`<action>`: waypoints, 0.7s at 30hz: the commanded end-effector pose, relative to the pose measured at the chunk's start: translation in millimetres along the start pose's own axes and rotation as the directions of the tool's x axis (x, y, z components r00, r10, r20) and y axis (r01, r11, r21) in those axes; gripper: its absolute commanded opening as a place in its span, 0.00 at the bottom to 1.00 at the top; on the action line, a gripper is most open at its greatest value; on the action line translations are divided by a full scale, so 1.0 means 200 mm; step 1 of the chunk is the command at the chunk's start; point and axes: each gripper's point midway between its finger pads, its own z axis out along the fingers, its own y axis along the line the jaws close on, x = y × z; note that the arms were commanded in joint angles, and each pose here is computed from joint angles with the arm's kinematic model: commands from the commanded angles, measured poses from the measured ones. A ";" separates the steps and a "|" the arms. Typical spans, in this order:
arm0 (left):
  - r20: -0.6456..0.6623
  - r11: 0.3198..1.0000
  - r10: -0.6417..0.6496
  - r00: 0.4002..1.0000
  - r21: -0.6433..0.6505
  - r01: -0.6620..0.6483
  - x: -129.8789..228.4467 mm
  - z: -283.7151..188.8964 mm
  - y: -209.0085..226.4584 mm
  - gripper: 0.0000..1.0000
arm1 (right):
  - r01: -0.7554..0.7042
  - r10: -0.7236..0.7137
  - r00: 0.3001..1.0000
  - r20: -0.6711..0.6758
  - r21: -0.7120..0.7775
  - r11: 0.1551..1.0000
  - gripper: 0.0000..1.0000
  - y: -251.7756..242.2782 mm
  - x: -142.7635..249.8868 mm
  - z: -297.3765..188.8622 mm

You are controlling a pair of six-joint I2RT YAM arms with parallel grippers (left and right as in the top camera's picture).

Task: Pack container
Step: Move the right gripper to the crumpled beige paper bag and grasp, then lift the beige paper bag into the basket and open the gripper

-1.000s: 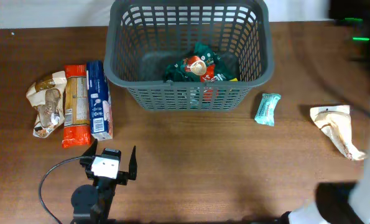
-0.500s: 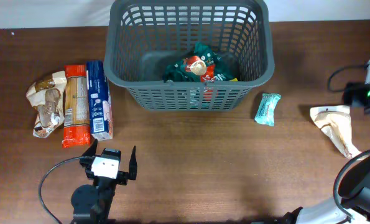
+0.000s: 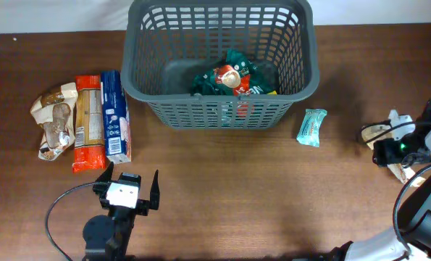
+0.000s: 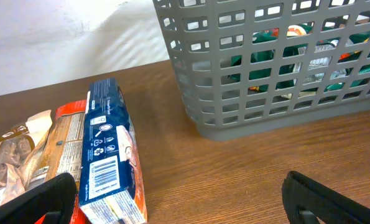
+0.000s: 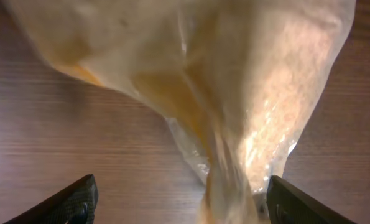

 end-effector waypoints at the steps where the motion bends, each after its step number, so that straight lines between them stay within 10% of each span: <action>1: 0.007 1.000 -0.007 1.000 0.015 0.007 0.00 0.00 -0.02 0.99 | -0.002 0.004 0.999 -0.048 0.037 0.999 0.82 -0.03 0.05 0.06; 8: 0.007 1.000 -0.007 1.000 0.015 0.007 0.00 0.00 -0.02 0.99 | -0.219 0.221 0.971 -0.093 0.022 0.975 0.04 -0.01 0.06 0.26; 15: 0.007 1.000 -0.007 1.000 0.014 0.007 0.00 0.00 -0.01 0.99 | -0.472 0.471 0.880 0.062 -0.001 0.882 0.04 -0.11 -0.17 0.07; 21: 0.007 1.000 -0.007 1.000 0.015 0.007 0.00 0.00 -0.02 0.99 | -0.475 0.572 0.736 0.361 -0.326 0.817 0.04 -0.13 -0.69 -0.78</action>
